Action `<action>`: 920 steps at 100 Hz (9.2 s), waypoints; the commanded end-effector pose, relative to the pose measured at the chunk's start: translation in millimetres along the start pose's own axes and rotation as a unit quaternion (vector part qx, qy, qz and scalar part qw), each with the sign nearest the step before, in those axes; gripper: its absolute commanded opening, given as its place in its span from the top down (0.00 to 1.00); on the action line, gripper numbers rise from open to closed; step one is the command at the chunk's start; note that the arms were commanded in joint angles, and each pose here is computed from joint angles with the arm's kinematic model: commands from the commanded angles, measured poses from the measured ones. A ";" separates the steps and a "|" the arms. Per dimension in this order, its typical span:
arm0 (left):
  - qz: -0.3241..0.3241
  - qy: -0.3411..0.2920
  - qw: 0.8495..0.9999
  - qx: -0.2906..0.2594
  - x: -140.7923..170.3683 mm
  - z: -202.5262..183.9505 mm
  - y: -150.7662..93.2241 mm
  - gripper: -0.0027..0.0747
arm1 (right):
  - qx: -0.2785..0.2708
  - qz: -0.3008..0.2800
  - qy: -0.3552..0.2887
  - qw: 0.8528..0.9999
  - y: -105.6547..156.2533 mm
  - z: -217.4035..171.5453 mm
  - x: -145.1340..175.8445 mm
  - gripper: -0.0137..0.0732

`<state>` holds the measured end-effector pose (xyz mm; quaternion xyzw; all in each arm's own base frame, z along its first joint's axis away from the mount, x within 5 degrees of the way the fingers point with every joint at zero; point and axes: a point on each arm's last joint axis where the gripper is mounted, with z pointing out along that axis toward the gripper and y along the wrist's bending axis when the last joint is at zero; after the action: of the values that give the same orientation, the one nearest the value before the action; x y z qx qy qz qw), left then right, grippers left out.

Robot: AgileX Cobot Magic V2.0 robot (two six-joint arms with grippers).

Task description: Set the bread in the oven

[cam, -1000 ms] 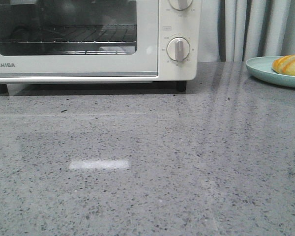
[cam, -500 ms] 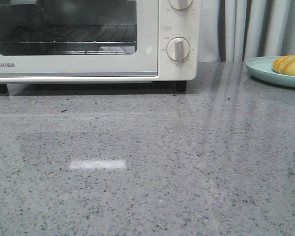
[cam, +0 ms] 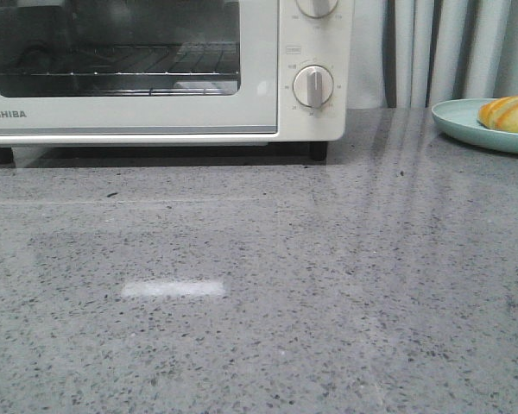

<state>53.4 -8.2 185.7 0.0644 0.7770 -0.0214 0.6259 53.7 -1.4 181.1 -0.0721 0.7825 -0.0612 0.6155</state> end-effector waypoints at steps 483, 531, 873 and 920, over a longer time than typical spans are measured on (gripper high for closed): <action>0.088 0.028 0.919 0.382 -173.1 -28.6 -53.3 0.99 | 0.007 0.141 0.246 0.959 -70.6 256.7 -207.4 0.41; 0.078 0.009 0.927 0.368 -177.1 -26.5 -51.7 0.99 | 0.008 0.166 0.337 0.927 -63.5 306.1 -145.2 0.62; 0.112 -0.142 0.957 0.227 -187.6 -62.8 -23.2 0.99 | -0.442 -0.081 0.020 0.893 234.2 82.7 -281.3 0.90; 0.058 -0.110 0.985 0.119 -128.8 -69.4 -0.8 0.99 | -0.322 -0.130 -0.168 0.923 40.4 -21.5 -236.6 0.90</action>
<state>12.4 -11.0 322.1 0.2023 0.7083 -0.0697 0.6727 105.8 119.4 401.2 -0.3934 0.6709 0.1583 0.6084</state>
